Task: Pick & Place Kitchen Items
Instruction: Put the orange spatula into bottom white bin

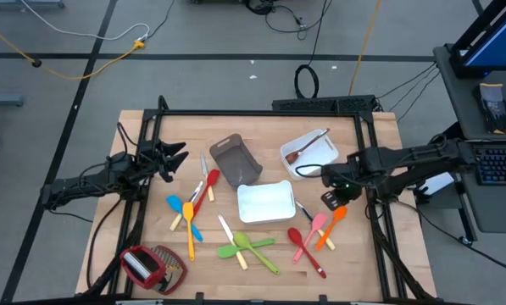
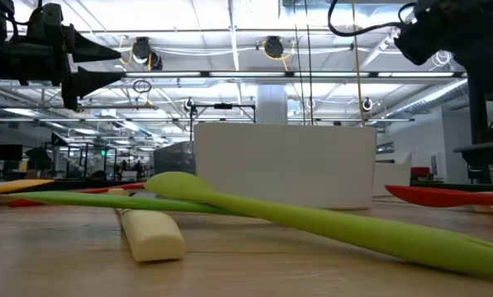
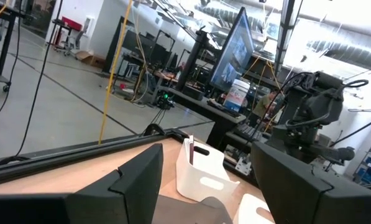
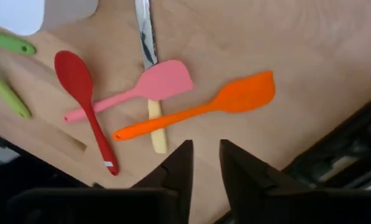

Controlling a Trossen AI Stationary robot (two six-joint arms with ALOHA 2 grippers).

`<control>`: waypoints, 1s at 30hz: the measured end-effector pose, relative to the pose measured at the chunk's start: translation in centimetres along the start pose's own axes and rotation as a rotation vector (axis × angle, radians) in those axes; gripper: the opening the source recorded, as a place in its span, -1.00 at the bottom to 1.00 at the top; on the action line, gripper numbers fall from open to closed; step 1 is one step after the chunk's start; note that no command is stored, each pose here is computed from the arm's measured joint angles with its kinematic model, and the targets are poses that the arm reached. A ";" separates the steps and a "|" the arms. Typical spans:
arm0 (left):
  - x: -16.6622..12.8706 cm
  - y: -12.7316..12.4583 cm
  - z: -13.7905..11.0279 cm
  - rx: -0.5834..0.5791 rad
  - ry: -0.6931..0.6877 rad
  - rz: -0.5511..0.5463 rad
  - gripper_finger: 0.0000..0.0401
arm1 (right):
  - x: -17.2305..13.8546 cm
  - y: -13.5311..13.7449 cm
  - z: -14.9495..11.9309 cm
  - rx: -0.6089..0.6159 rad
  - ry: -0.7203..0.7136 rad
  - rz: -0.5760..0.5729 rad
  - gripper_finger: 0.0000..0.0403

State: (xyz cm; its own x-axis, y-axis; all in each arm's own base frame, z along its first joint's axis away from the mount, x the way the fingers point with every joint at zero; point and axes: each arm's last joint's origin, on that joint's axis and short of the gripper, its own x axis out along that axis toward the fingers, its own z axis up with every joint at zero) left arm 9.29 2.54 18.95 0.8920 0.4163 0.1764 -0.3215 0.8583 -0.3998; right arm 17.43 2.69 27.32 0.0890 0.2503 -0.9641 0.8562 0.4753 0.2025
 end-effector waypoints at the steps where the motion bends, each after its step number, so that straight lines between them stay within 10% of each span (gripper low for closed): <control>1: 0.0 0.0 0.0 0.000 0.000 0.000 0.25 | 0.0 0.0 -0.1 0.030 0.002 -0.002 -0.54; 15: 0.0 0.0 0.0 0.015 0.000 0.001 0.25 | 2.0 1.6 -1.9 0.470 0.024 0.083 0.01; 30: 0.0 0.0 -0.1 0.008 0.008 0.004 0.25 | 9.0 -0.7 -2.4 0.657 0.036 0.022 0.04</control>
State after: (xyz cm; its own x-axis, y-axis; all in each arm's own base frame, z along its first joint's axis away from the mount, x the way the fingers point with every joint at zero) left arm 9.30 2.55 18.87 0.8931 0.4174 0.1680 -0.3276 0.8591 -0.3931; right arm 16.44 6.67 18.91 0.1023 0.2880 -0.9522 0.9880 -0.1411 0.0635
